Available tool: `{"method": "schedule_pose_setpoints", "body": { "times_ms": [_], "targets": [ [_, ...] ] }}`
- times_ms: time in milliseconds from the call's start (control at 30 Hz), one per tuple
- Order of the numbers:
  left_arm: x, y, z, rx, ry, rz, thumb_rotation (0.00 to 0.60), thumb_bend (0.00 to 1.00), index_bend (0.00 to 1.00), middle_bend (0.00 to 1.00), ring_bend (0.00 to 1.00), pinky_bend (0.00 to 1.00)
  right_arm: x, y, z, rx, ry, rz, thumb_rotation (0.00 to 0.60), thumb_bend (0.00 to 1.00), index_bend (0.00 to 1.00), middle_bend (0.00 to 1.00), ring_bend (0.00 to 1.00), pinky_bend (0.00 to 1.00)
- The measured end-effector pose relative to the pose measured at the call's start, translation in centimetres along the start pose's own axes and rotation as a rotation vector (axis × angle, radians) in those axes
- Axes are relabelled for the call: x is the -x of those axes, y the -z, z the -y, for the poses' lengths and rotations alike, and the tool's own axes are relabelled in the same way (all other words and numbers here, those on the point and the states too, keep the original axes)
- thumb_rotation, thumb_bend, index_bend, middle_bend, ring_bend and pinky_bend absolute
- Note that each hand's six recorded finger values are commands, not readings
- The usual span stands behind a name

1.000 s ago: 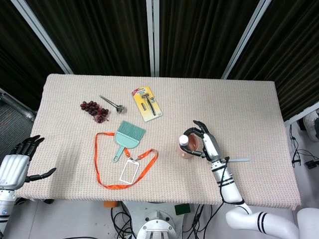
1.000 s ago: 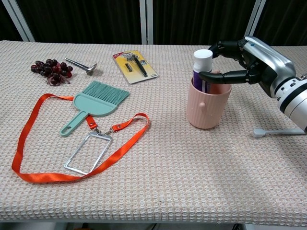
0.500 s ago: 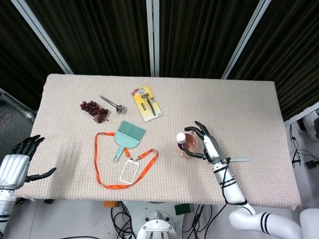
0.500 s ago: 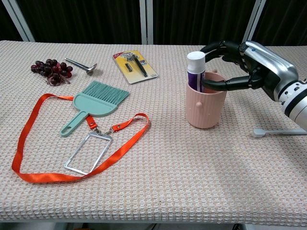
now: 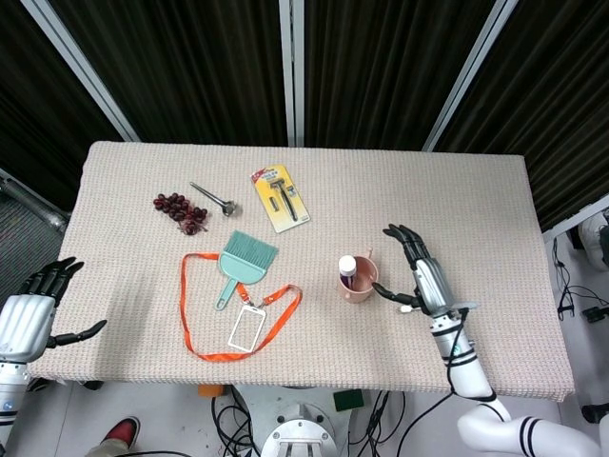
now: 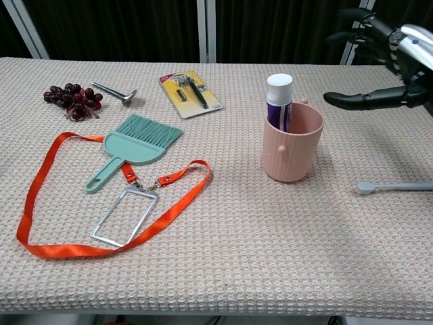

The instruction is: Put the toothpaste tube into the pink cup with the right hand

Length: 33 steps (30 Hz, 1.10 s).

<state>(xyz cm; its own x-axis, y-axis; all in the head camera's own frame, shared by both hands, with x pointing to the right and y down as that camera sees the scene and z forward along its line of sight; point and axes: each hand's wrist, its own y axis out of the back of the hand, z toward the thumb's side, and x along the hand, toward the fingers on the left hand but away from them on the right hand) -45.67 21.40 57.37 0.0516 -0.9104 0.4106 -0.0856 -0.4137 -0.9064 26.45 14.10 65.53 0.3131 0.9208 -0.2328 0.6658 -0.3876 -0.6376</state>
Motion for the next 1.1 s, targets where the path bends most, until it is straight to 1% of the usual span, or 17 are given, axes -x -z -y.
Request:
{"method": "schedule_pose_setpoints", "body": {
  "times_ms": [67, 100, 167, 200, 267, 300, 400, 500, 600, 733, 900, 1100],
  "targets": [
    [0.0, -0.1, 0.1, 0.003, 0.0, 0.002, 0.266, 0.08, 0.12, 0.09, 0.1, 0.21, -0.7, 0.2, -1.4, -0.095, 0.031, -0.004, 0.6, 0.48, 0.16, 0.22, 0.0, 0.0],
    [0.0, -0.1, 0.1, 0.004, 0.0, 0.004, 0.265, 0.08, 0.12, 0.09, 0.1, 0.21, -1.2, 0.4, -2.3, -0.166, 0.046, -0.002, 0.6, 0.49, 0.17, 0.22, 0.0, 0.0],
    [0.0, -0.2, 0.1, 0.005, -0.002, 0.008, 0.264, 0.08, 0.12, 0.09, 0.1, 0.21, -2.2, 0.8, -3.5, -0.28, 0.054, 0.005, 0.6, 0.52, 0.2, 0.24, 0.0, 0.0],
    [0.0, -0.3, 0.1, 0.005, -0.004, 0.01, 0.264, 0.08, 0.12, 0.09, 0.1, 0.21, -3.1, 1.2, -4.1, -0.357, 0.042, 0.013, 0.6, 0.54, 0.21, 0.25, 0.0, 0.0],
    [0.0, -0.3, 0.1, 0.005, -0.006, 0.011, 0.265, 0.08, 0.12, 0.09, 0.1, 0.21, -4.5, 2.0, -4.7, -0.469, -0.001, 0.032, 0.6, 0.55, 0.25, 0.26, 0.0, 0.0],
    [0.0, -0.4, 0.1, 0.006, -0.008, 0.011, 0.264, 0.08, 0.12, 0.09, 0.1, 0.21, -5.5, 2.6, -4.8, -0.536, -0.041, 0.047, 0.6, 0.55, 0.26, 0.26, 0.0, 0.0],
    [-0.1, -0.6, 0.1, 0.006, -0.009, 0.018, 0.263, 0.08, 0.12, 0.09, 0.1, 0.21, -7.0, 4.2, -4.5, -0.658, -0.149, 0.09, 0.6, 0.57, 0.28, 0.26, 0.0, 0.0],
    [-0.1, -0.7, 0.2, 0.004, -0.005, 0.02, 0.263, 0.08, 0.12, 0.09, 0.1, 0.21, -7.9, 6.0, -4.0, -0.712, -0.25, 0.152, 0.6, 0.58, 0.29, 0.25, 0.0, 0.0],
    [0.0, -0.6, 0.3, 0.0, 0.0, 0.016, 0.265, 0.08, 0.12, 0.09, 0.1, 0.21, -8.3, 7.5, -3.7, -0.767, -0.319, 0.2, 0.6, 0.58, 0.31, 0.26, 0.0, 0.0],
    [0.0, -0.4, 0.4, -0.001, 0.005, 0.01, 0.265, 0.08, 0.12, 0.09, 0.1, 0.21, -8.1, 8.5, -3.3, -0.842, -0.34, 0.2, 0.6, 0.58, 0.36, 0.27, 0.0, 0.0],
    [-0.1, -0.3, 0.5, 0.001, 0.01, 0.006, 0.266, 0.08, 0.12, 0.09, 0.1, 0.21, -7.5, 9.5, -2.5, -0.882, -0.348, 0.189, 0.6, 0.6, 0.46, 0.29, 0.0, 0.0],
    [-0.1, -0.2, 0.7, 0.003, 0.016, 0.006, 0.266, 0.08, 0.12, 0.09, 0.1, 0.21, -6.8, 9.7, -1.2, -0.895, -0.36, 0.171, 0.6, 0.62, 0.48, 0.31, 0.0, 0.0]
  ]
}}
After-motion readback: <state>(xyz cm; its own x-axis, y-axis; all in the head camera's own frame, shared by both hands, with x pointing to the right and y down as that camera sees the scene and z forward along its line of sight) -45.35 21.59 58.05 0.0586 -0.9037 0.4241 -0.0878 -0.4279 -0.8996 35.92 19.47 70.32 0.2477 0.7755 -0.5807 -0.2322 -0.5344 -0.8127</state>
